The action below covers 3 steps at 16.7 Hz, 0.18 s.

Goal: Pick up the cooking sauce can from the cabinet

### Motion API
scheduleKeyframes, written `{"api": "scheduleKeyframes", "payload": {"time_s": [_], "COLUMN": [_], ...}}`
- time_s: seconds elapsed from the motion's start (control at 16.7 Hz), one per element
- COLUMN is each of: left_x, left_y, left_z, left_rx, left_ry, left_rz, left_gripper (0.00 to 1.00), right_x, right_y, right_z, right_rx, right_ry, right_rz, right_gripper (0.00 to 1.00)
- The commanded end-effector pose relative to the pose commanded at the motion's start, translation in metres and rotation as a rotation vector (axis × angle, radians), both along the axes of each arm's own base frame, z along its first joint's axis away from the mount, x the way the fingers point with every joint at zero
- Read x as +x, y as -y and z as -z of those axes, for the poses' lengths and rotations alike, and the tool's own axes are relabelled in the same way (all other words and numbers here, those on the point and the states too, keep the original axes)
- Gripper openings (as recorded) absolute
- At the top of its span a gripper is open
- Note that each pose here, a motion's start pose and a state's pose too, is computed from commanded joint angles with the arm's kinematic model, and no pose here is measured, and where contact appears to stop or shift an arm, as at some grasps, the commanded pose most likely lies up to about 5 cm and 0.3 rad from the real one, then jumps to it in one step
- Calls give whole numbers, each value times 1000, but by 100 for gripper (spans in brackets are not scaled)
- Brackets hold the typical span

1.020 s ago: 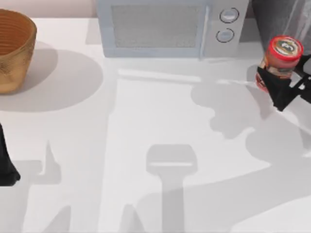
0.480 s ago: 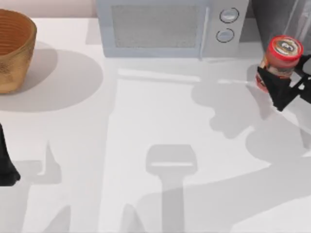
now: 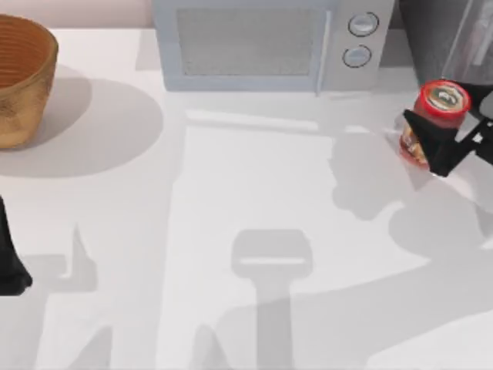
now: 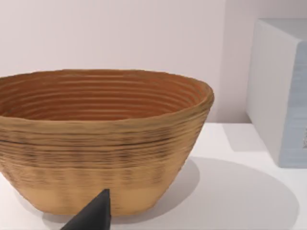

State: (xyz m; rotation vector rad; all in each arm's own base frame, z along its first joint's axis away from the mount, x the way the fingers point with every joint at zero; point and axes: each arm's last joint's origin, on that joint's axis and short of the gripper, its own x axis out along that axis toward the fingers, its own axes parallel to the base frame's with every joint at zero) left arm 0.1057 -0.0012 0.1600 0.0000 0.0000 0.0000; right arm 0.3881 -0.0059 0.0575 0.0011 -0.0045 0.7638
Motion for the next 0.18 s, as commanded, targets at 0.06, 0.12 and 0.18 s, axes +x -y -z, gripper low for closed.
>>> {"api": "scheduleKeyframes", "payload": {"time_s": [0.06,0.12,0.18], "left_x": [0,0,0], "left_y": [0,0,0], "left_z": [0,0,0], "left_rx": [0,0,0], "left_ry": [0,0,0], "left_rz": [0,0,0], "left_gripper": [100,100,100], "right_x": [0,0,0], "right_y": [0,0,0], "right_z": [0,0,0], "right_rx": [0,0,0], "right_ry": [0,0,0], "right_rz": [0,0,0], "right_gripper": [100,100,100]}}
